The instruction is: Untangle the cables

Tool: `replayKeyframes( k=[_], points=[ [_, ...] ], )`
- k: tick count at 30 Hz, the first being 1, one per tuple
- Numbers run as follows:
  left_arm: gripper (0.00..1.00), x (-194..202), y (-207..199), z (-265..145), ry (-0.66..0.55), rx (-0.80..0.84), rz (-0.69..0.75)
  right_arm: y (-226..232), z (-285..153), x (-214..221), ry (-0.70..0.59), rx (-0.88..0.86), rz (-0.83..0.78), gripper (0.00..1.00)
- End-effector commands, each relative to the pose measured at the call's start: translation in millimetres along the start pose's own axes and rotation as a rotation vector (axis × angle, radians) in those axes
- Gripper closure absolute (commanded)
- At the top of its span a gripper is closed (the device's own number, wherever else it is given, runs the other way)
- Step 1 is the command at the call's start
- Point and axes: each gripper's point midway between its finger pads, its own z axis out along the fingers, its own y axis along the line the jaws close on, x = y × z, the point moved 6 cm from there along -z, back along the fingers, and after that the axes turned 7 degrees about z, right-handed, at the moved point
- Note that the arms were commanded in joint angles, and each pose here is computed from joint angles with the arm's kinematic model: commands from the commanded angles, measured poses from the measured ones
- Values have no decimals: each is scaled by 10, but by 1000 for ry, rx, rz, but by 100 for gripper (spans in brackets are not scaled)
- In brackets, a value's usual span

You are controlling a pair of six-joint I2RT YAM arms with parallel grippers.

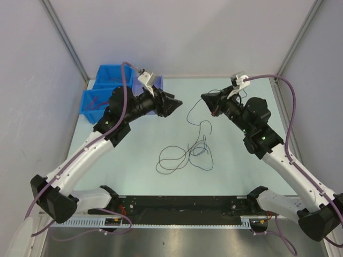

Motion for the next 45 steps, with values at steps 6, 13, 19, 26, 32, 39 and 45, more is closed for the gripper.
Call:
replayKeyframes(
  k=[6, 13, 19, 26, 32, 39, 45],
  points=[
    [48, -3, -156, 325, 35, 221, 4, 153, 24, 28, 40, -125, 22, 100],
    [55, 118, -221, 497, 72, 243, 1, 144, 69, 72, 55, -132, 33, 100],
    [76, 140, -223, 575, 88, 235, -1, 139, 76, 88, 60, -133, 31, 100],
    [100, 127, -176, 601, 80, 182, 7, 100, 77, 113, 70, -102, 35, 84],
    [100, 70, 244, 646, 107, -68, -31, -116, -15, 176, 84, 109, 99, 12],
    [100, -217, 983, 670, 62, -319, -102, -334, -192, 490, 187, 268, 124, 12],
    [100, -397, 1677, 593, 17, -593, -102, -506, -381, 938, 262, 364, 206, 13]
  ],
)
